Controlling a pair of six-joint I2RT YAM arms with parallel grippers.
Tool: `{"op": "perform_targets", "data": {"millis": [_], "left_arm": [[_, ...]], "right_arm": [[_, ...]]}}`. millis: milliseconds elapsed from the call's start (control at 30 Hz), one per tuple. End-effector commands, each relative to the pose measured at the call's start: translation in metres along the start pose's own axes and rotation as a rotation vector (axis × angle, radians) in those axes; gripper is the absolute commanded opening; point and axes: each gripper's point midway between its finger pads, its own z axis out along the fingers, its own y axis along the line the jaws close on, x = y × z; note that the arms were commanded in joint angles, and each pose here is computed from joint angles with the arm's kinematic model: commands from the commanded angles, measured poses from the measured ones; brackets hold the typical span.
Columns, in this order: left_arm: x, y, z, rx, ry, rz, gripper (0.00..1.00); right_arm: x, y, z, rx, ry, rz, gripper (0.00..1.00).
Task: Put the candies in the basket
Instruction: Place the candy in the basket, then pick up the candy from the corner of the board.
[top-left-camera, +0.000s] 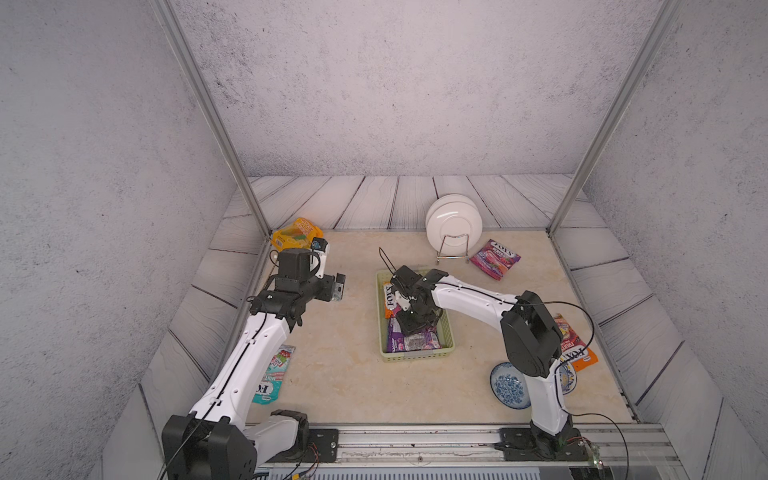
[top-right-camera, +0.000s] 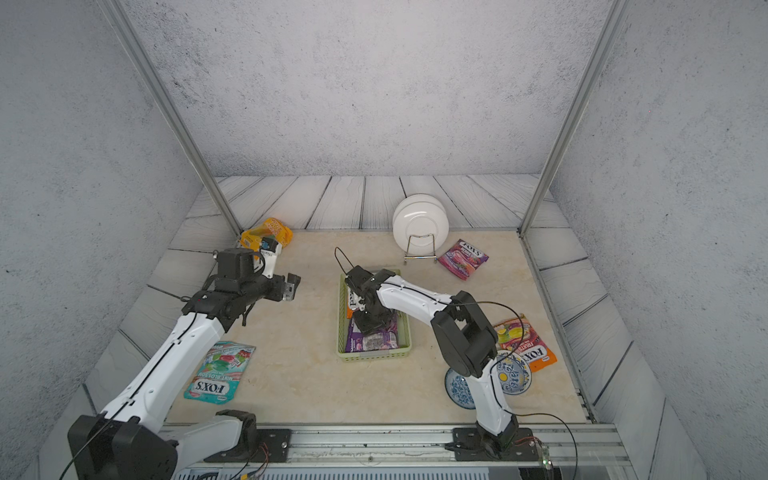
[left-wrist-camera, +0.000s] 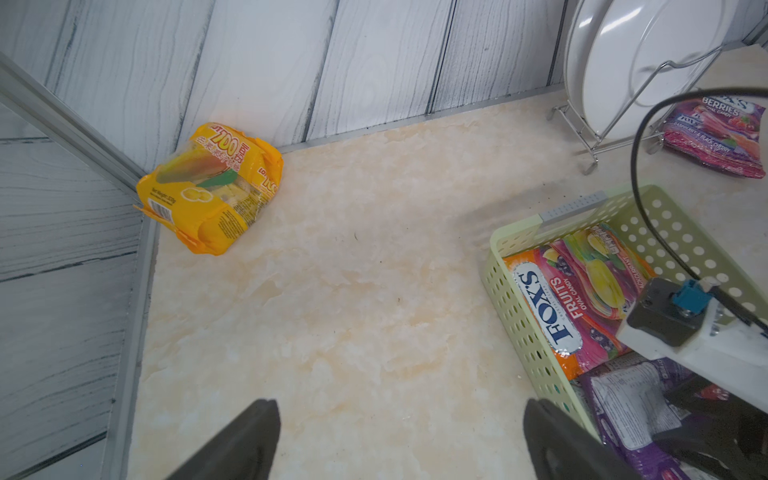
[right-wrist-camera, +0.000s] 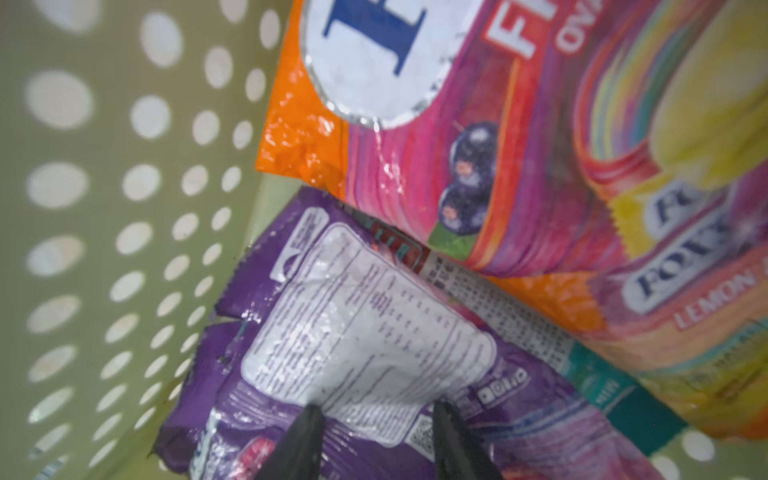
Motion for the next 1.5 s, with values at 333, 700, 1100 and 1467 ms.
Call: {"op": "perform_targets", "data": {"millis": [333,700,1100,1467], "left_arm": [[0.018,0.014,-0.025,-0.072,0.13,0.079,0.99],[0.067,0.018,-0.031,-0.08,0.324,0.221,1.0],[0.135,0.047,-0.038,-0.209,0.656,0.314,0.99],[0.194,0.072,-0.04,-0.302,0.892,0.401,0.97]], "right_arm": [[0.002,-0.006,-0.091,0.075,-0.179,-0.055,0.57],[0.028,-0.042,-0.161,0.254,-0.363,-0.085,0.78],[0.065,-0.102,-0.216,0.484,-0.524,-0.057,0.99],[0.095,-0.15,-0.224,0.666,-0.624,-0.034,1.0]]}}
